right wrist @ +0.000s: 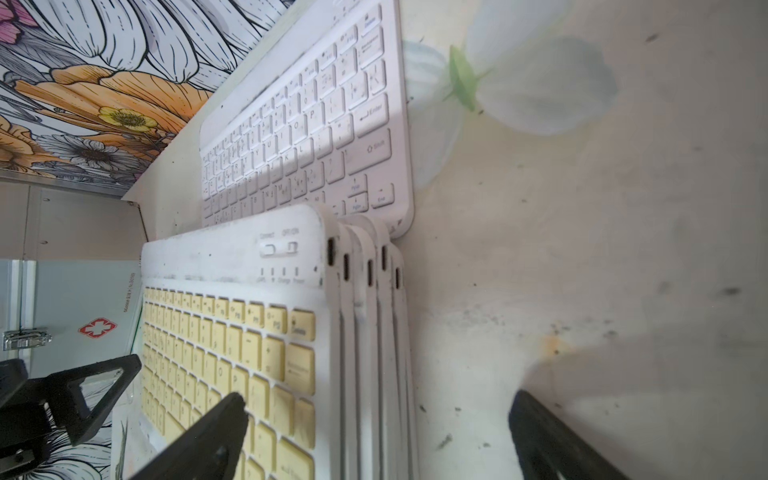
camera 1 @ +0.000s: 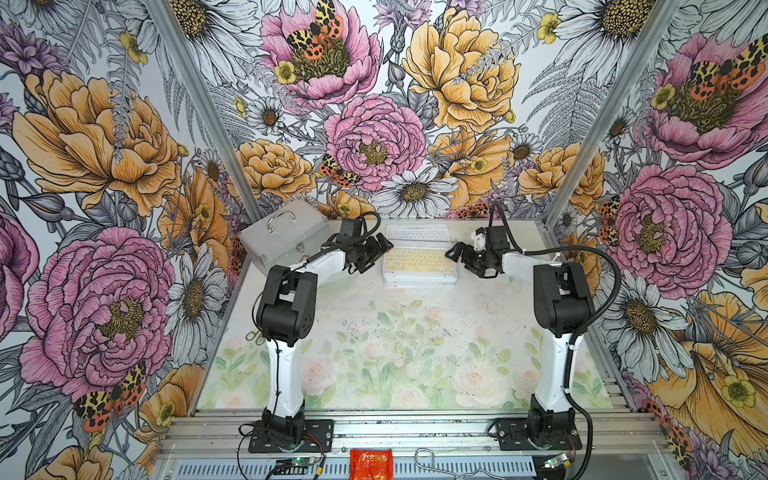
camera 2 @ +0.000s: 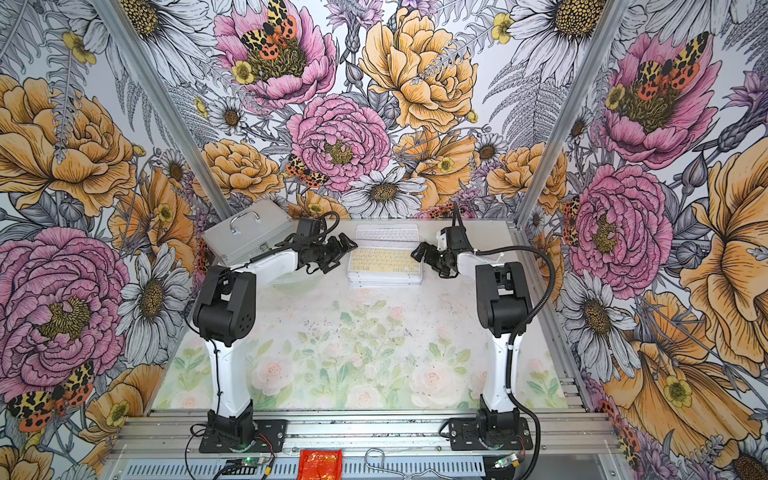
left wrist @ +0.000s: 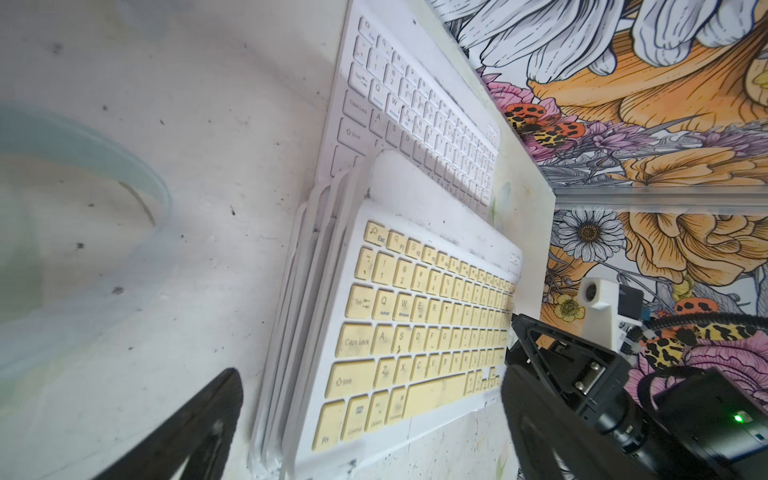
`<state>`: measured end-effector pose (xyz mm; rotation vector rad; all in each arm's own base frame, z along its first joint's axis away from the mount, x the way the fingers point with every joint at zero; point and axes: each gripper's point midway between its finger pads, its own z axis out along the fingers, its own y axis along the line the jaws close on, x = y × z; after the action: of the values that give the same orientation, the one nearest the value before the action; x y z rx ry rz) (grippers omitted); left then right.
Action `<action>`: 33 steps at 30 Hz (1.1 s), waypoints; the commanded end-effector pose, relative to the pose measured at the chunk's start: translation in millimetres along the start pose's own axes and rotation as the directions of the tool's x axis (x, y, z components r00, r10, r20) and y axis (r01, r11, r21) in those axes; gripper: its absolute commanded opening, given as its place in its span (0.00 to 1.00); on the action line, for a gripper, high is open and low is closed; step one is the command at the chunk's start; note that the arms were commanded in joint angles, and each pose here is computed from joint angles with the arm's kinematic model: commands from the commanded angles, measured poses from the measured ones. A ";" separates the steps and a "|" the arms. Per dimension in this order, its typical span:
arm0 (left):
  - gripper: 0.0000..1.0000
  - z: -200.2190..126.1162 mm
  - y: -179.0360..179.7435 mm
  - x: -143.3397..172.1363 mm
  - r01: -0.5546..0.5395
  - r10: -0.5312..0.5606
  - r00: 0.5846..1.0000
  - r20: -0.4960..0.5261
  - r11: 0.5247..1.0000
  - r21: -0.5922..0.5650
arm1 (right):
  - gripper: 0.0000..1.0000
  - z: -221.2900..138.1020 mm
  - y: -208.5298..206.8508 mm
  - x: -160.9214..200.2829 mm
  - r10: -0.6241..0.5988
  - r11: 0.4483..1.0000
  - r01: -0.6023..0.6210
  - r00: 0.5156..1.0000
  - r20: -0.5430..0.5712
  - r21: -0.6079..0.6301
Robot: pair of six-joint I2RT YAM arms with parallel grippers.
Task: Stack the numeric keypads
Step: Place the numeric keypad at the numeric keypad, then move the numeric keypads at the center of the board.
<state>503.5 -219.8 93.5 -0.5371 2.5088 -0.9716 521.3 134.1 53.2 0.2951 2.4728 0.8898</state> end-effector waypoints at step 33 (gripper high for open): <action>0.99 -58.5 13.6 9.2 0.031 -0.032 0.998 0.049 0.999 0.021 | 1.00 39.8 51.0 48.6 0.040 0.995 -0.047 0.996 -0.082 -0.082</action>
<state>462.0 -186.2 104.8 -0.6055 2.5016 -0.9545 522.0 172.6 57.2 0.3405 2.4408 0.9290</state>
